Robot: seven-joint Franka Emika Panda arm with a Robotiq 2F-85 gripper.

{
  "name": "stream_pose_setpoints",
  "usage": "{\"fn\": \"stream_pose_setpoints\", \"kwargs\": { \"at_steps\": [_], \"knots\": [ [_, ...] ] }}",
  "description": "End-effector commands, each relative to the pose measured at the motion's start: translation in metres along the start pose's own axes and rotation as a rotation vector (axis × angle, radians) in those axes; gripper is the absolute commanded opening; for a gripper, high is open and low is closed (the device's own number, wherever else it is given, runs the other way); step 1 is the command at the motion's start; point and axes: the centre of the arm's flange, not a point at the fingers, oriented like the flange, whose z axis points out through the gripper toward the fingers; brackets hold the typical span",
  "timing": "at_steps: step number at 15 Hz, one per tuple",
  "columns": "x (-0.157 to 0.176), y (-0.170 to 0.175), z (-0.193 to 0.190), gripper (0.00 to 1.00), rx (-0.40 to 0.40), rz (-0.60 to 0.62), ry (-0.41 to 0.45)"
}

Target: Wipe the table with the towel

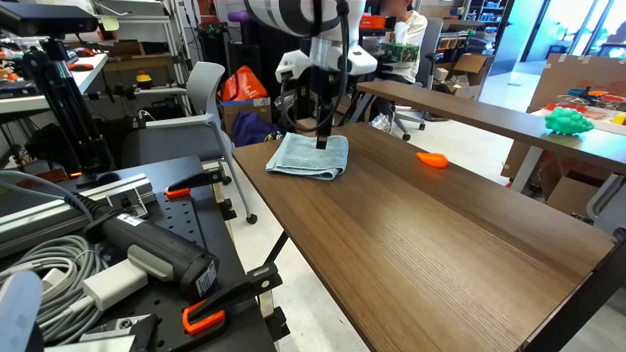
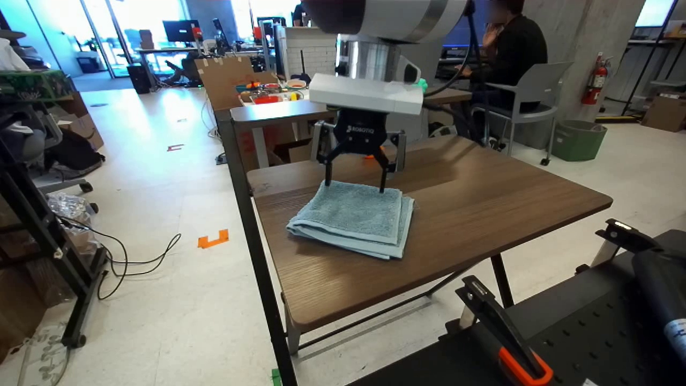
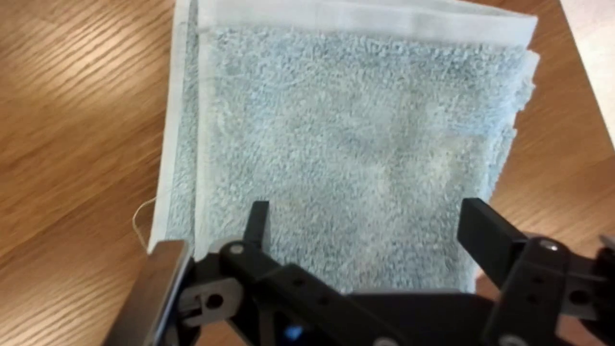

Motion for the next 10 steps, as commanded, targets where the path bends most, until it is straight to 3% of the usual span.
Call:
{"fn": "stream_pose_setpoints", "kwargs": {
  "at_steps": [1, 3, 4, 8, 10],
  "knots": [
    [-0.001, -0.02, 0.055, 1.0, -0.076, 0.032, -0.063],
    [-0.007, -0.015, 0.077, 1.0, -0.122, 0.048, -0.065],
    [-0.014, -0.009, 0.058, 1.0, -0.07, 0.03, -0.052],
    [-0.013, -0.01, 0.06, 1.0, -0.07, 0.032, -0.049],
    [0.001, 0.006, 0.06, 1.0, -0.071, 0.097, -0.05]
  ]
}}
